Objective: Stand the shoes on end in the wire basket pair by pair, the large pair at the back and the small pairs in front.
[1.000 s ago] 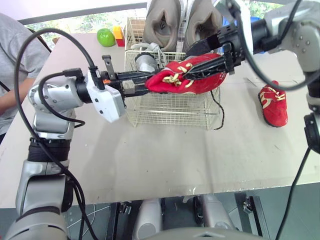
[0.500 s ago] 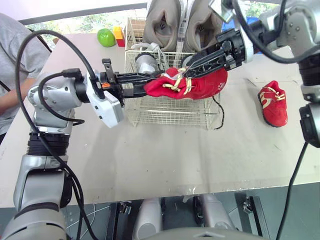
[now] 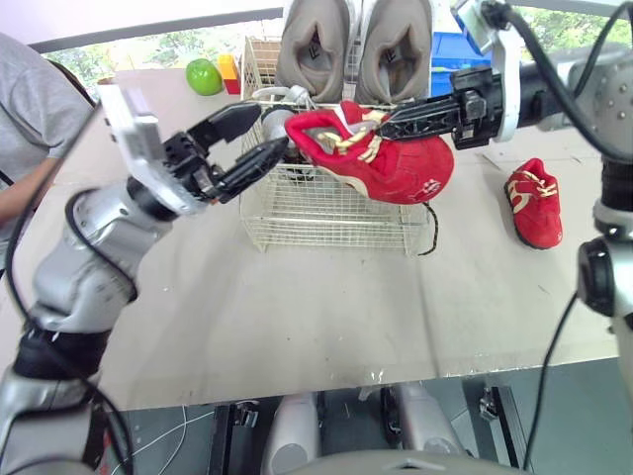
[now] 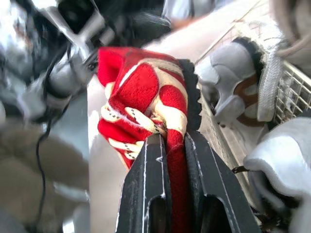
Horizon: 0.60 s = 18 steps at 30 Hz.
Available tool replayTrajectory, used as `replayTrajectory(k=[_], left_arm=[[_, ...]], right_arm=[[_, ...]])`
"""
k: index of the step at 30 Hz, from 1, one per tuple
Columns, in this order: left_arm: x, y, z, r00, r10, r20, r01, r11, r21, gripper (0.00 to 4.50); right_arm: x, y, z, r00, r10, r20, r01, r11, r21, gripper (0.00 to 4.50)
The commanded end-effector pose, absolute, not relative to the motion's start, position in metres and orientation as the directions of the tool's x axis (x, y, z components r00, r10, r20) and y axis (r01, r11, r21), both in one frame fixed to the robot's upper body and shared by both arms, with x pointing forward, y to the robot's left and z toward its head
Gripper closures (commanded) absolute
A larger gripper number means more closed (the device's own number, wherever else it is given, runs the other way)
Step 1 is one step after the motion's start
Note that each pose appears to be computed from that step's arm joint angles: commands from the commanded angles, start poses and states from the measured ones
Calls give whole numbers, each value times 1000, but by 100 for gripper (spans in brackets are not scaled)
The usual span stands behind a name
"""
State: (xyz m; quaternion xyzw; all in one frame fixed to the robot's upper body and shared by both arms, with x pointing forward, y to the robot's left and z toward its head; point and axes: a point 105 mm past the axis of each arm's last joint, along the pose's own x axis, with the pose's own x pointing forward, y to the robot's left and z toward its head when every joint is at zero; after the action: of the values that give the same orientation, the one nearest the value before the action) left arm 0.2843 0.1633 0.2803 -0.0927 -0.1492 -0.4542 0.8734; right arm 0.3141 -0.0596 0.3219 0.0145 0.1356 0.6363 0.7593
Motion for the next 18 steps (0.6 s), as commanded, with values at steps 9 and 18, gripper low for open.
replayTrajectory(k=[9, 18], left_arm=[[257, 99, 261, 646, -680, 347, 726, 406, -556, 28], [272, 99, 263, 652, -681, 334, 716, 408, -566, 192]], right_arm=[[291, -52, 317, 336, 939, 72, -925, 314, 215, 450], [287, -54, 317, 385, 914, 127, -908, 350, 230, 450]])
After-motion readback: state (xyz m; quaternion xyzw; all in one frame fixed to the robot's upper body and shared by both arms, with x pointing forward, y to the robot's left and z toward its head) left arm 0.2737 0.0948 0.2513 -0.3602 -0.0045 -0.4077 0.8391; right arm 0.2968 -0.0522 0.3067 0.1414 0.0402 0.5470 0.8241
